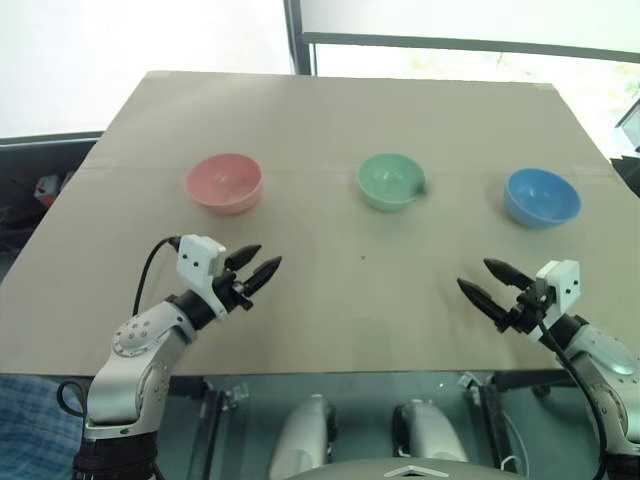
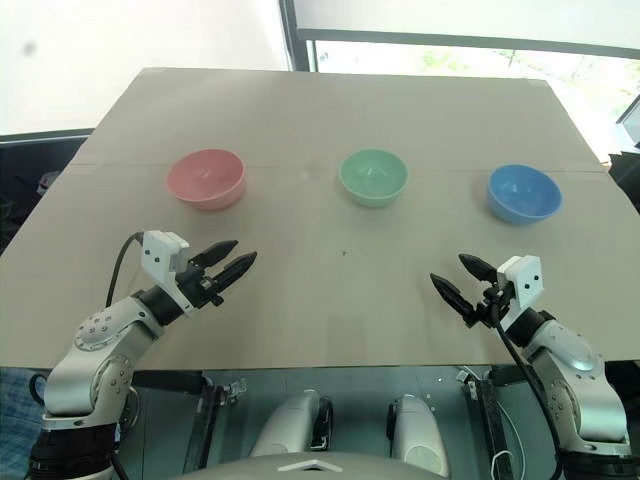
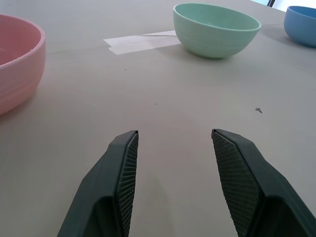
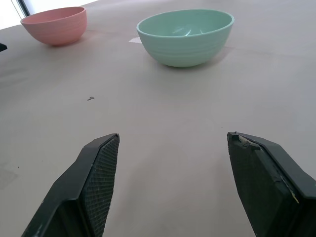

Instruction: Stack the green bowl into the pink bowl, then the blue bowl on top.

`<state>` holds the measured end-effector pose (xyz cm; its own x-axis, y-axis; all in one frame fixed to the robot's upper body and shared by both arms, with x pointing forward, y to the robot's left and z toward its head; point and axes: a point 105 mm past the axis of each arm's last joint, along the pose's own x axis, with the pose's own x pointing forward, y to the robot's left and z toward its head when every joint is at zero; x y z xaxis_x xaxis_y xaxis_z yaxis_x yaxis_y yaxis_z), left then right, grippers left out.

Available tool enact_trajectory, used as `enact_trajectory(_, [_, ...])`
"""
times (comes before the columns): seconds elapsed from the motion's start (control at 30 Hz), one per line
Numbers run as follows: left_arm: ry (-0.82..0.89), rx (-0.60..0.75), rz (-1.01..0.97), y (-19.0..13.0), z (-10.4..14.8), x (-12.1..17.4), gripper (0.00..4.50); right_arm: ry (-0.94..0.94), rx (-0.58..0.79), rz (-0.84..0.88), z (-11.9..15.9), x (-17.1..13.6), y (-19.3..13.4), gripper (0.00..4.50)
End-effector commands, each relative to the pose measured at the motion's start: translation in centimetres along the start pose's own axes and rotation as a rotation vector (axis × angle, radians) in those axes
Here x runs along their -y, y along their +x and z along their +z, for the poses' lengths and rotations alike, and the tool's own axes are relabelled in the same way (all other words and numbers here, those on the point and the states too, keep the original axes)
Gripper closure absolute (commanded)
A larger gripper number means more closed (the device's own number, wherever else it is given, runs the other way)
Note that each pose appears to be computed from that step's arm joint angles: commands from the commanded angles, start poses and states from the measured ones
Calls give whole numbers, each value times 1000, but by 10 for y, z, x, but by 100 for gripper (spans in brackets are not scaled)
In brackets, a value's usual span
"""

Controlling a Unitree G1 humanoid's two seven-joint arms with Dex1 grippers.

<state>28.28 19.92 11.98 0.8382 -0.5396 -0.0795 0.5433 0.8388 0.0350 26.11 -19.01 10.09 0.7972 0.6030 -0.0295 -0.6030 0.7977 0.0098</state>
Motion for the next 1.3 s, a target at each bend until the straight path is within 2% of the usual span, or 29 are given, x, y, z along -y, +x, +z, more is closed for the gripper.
enact_trajectory(0.03, [55,54,-10,-2,15,3,200,-35,33,24,11,0,0,83])
enact_trajectory(0.43, [34,81,-32,6,23,4,200,-50,52,49,20,-9,5,83])
enact_trajectory(0.8, [40,67,-57,9,20,7,200,-17,77,30,26,-12,2,83])
enact_trajectory(0.93, [51,74,-22,14,25,-2,200,95,142,129,50,-29,6,83])
enact_trajectory(1.07, [100,31,65,19,28,-23,200,91,174,297,81,-54,6,83])
enact_trajectory(1.2, [124,23,148,21,34,-46,200,48,183,352,98,-59,8,83])
enact_trajectory(1.3, [242,-23,179,24,37,-59,200,-1,196,364,109,-59,11,83])
